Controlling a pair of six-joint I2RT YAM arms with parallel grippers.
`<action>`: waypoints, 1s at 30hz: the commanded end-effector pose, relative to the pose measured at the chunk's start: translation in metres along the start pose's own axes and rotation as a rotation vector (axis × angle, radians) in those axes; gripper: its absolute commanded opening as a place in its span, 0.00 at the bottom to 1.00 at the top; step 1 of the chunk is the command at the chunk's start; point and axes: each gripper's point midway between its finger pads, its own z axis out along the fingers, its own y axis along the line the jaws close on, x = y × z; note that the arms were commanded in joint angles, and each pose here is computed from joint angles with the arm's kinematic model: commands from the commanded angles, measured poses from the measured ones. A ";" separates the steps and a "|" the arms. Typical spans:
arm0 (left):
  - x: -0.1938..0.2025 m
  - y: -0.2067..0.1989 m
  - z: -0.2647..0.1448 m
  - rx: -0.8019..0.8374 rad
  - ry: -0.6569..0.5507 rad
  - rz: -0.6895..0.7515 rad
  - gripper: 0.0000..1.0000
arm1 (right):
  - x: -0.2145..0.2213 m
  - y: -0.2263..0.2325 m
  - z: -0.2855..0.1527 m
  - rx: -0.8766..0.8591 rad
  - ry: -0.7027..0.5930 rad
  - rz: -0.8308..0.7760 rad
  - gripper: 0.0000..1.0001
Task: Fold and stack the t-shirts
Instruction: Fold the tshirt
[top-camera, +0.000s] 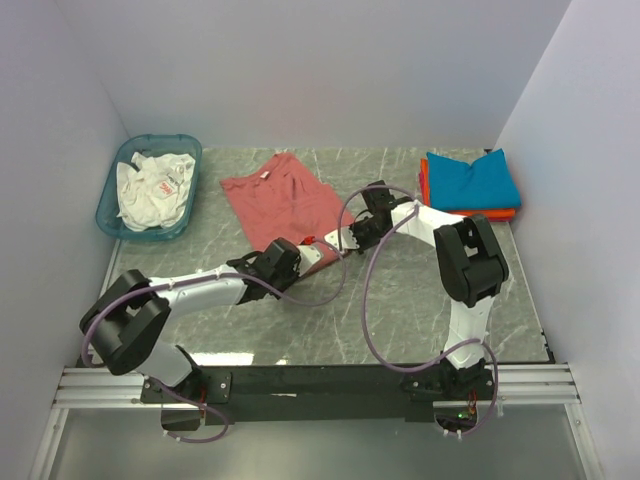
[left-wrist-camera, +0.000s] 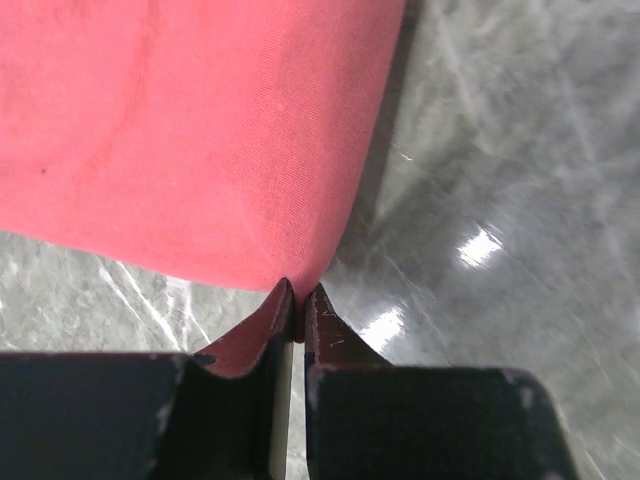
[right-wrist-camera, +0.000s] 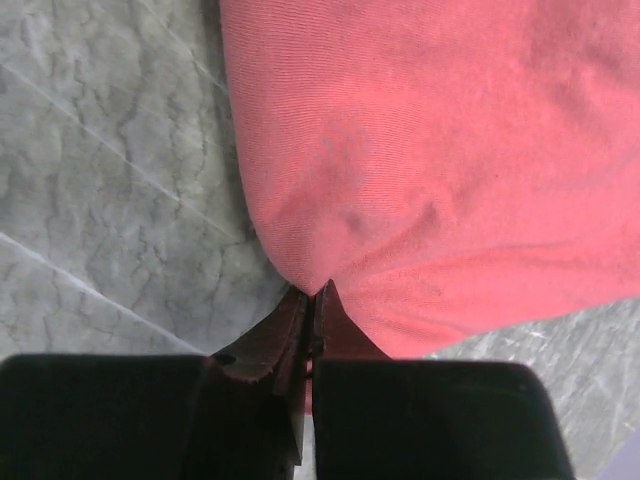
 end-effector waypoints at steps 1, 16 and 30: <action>-0.011 -0.017 -0.014 0.102 -0.067 0.034 0.02 | -0.008 0.010 -0.017 -0.018 -0.004 0.001 0.00; -0.009 -0.134 -0.074 0.531 -0.152 0.185 0.01 | -0.056 0.170 -0.096 -0.126 -0.054 0.097 0.00; -0.016 -0.122 -0.076 0.547 -0.187 0.222 0.00 | -0.067 0.137 -0.117 -0.003 -0.063 0.235 0.00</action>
